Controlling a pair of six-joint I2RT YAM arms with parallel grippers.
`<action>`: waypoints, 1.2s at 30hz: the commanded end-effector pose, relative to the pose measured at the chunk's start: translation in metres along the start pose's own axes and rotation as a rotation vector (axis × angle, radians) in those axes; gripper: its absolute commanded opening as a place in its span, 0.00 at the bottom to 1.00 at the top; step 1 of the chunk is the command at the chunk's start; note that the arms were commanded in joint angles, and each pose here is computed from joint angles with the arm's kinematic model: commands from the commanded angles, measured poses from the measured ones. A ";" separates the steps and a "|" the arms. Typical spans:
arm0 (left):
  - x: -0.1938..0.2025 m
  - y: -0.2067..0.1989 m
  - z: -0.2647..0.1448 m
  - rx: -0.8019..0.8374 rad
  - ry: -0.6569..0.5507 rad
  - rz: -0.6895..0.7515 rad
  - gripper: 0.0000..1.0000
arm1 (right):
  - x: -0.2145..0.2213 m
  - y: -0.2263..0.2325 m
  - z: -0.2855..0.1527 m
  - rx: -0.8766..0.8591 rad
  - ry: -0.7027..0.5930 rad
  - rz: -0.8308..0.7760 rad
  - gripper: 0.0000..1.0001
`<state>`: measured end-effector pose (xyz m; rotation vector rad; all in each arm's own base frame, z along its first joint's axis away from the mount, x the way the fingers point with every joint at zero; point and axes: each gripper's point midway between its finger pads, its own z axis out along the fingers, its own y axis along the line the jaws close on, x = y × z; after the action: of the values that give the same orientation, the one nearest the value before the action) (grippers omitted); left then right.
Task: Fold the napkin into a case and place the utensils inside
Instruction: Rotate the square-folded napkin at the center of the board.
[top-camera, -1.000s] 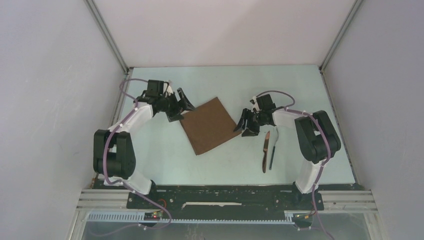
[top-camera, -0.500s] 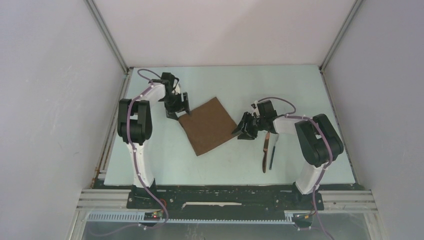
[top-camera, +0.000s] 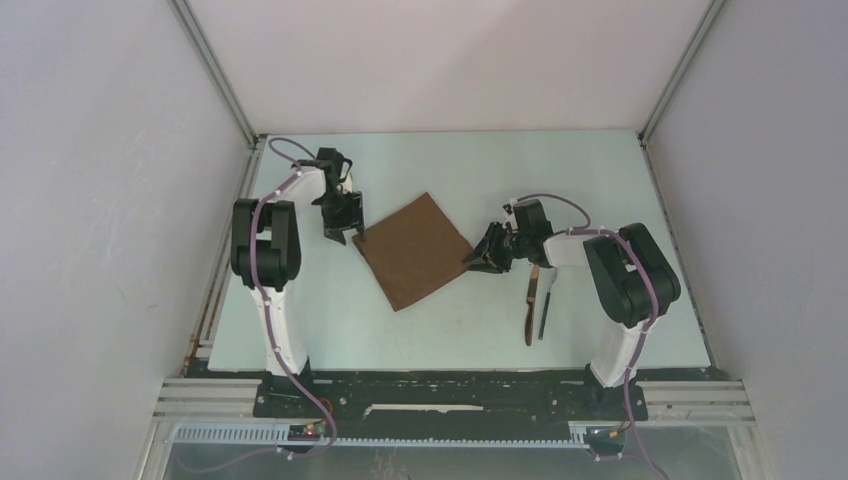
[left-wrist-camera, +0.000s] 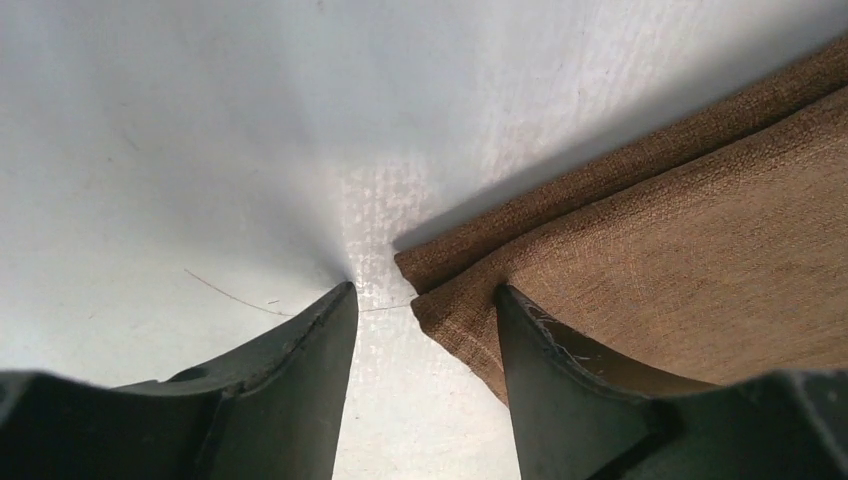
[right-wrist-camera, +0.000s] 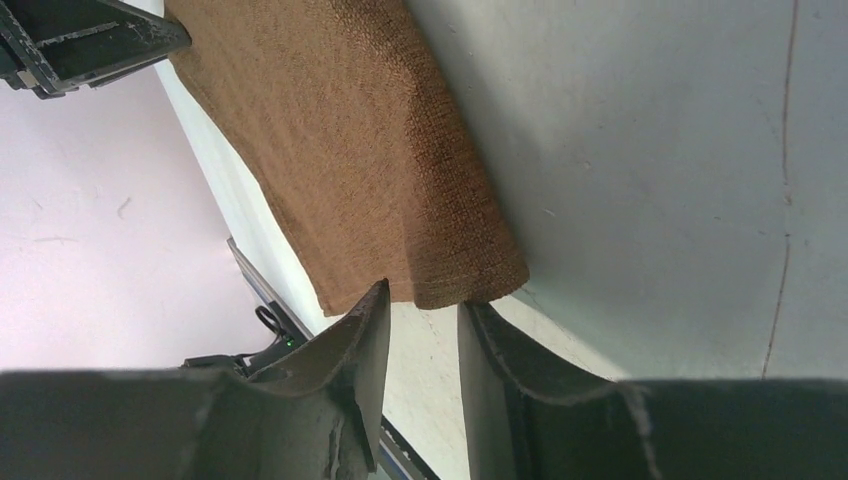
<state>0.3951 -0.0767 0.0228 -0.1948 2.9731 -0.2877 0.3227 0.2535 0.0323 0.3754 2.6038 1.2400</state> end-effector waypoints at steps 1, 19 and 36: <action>-0.013 0.009 -0.027 -0.053 -0.083 0.035 0.61 | -0.009 -0.004 0.001 0.000 -0.032 0.001 0.37; -0.016 -0.001 -0.062 0.298 -0.182 -0.268 0.77 | -0.137 0.029 0.031 0.140 -0.024 -0.270 0.45; 0.034 0.019 -0.013 0.217 0.002 -0.219 0.58 | -0.026 0.038 -0.015 0.082 0.114 -0.314 0.59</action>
<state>0.3724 -0.0627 0.0310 -0.5157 2.8606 -0.6522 0.3590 0.2429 0.0595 0.0202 2.7219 1.0498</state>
